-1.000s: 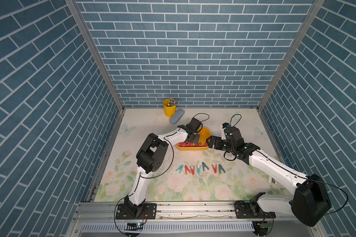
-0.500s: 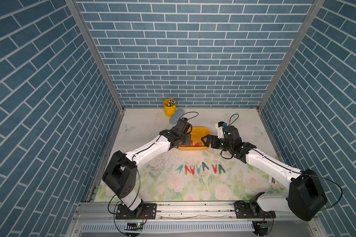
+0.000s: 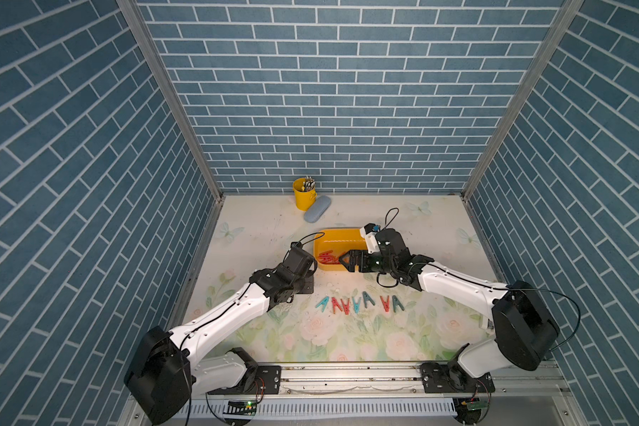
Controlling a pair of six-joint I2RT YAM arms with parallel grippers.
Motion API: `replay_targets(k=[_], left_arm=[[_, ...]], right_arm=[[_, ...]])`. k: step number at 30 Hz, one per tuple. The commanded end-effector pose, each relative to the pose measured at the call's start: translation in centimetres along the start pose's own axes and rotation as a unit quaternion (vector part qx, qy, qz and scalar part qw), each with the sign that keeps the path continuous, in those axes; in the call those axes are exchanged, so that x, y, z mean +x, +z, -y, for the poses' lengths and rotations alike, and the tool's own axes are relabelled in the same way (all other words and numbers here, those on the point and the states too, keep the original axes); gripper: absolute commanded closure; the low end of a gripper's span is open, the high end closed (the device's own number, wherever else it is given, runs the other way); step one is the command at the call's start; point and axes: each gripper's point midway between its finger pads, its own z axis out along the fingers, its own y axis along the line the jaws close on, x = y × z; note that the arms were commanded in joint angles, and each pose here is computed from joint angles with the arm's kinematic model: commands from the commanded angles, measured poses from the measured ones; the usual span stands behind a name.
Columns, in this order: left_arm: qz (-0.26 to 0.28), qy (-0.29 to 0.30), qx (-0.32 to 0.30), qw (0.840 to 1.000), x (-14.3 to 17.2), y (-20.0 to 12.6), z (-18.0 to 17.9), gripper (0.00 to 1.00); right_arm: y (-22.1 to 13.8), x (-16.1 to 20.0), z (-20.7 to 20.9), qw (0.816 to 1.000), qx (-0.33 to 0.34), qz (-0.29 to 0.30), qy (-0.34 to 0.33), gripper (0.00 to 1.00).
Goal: Take the clothespins out of the storage box
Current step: Place the clothespin at the center of the board.
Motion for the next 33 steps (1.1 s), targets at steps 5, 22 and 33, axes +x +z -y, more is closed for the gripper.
replay_targets(k=[5, 22, 33], left_arm=[[-0.046, -0.056, 0.010, 0.997, 4.9, 1.8, -1.4, 0.98], [-0.114, -0.036, 0.024, 0.993, 9.9, 4.7, 0.6, 0.95], [-0.094, -0.024, 0.015, 0.995, 7.8, 3.8, 1.3, 0.52]], right_arm=[[0.3, -0.9, -1.6, 1.000, -0.018, 0.009, -0.020, 0.01], [-0.1, -0.2, -0.8, 1.000, 0.002, 0.005, -0.015, 0.00], [-0.3, -0.6, -0.5, 1.000, 0.018, 0.009, -0.021, 0.01]])
